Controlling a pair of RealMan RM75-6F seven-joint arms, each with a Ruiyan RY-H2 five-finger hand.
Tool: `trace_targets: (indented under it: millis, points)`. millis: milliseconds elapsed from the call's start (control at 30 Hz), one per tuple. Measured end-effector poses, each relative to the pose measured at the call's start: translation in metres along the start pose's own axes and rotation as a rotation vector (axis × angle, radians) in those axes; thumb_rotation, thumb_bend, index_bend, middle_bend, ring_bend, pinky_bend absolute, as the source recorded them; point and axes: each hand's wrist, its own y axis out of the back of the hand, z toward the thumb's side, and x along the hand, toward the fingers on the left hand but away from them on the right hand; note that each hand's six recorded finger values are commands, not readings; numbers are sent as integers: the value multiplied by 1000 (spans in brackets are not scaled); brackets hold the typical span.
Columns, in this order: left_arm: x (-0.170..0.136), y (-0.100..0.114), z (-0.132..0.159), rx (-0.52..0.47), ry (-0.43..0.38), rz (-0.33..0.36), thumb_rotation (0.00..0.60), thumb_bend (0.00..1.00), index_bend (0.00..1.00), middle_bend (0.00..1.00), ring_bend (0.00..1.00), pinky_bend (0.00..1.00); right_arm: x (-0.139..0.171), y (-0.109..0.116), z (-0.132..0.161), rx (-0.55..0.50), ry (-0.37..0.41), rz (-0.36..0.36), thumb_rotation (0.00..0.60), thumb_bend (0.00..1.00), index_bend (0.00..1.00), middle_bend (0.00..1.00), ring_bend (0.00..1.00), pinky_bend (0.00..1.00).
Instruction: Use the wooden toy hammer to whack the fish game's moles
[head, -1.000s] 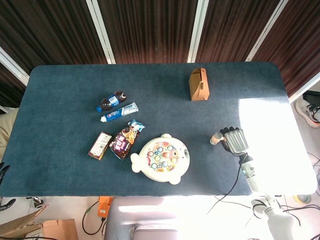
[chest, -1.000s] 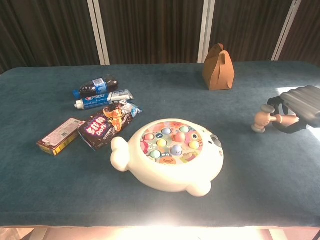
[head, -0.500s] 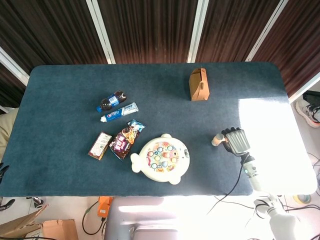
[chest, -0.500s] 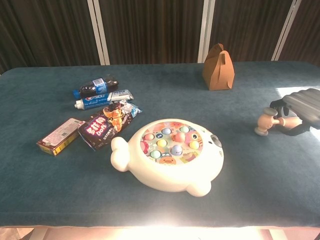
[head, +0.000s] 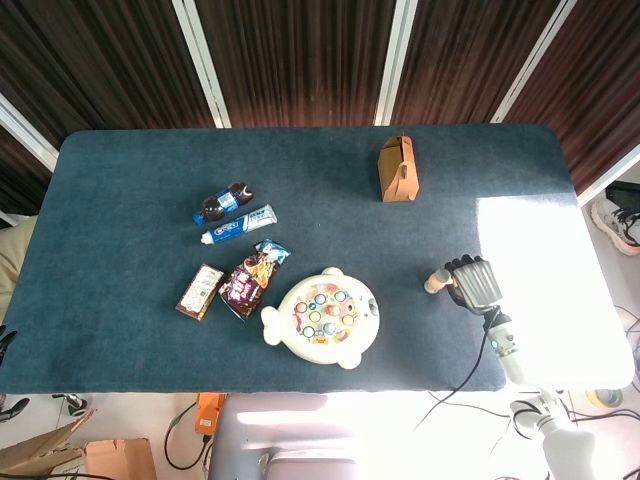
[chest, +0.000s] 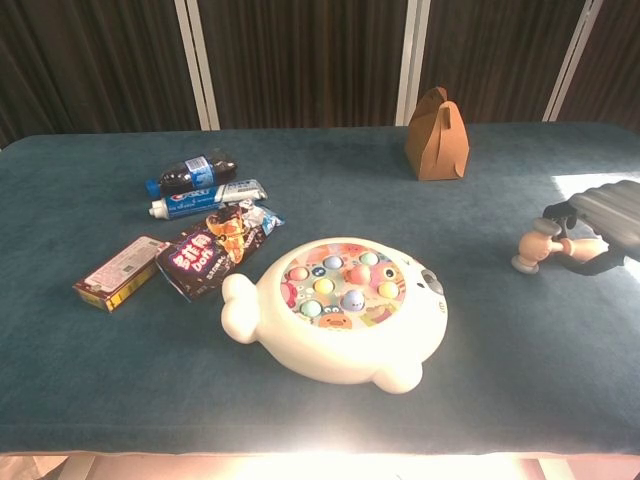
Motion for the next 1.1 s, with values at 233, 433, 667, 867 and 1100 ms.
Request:
trace_targets:
  millis: [233, 433, 667, 867, 1100]
  points:
    - [0, 0, -2, 0, 6, -3, 600, 140, 0, 0, 0, 69, 1, 1, -2, -8, -7, -9, 600, 269, 619, 522, 336, 493]
    - [0, 0, -1, 3, 4, -5, 600, 140, 0, 0, 0, 69, 1, 2, -4, -11, -11, -11, 600, 247, 611, 515, 330, 493]
    - [0, 0, -1, 8, 4, -10, 600, 141, 0, 0, 0, 69, 0, 2, -3, -17, -11, -11, 600, 245, 609, 514, 329, 493]
    - [1, 0, 0, 7, 3, -9, 600, 141, 0, 0, 0, 69, -3, 4, 0, -19, -8, -12, 600, 245, 599, 506, 321, 489]
    - [1, 0, -1, 5, 5, -10, 600, 141, 0, 0, 0, 69, -6, 2, -1, -14, -16, 2, 600, 243, 560, 475, 288, 458]
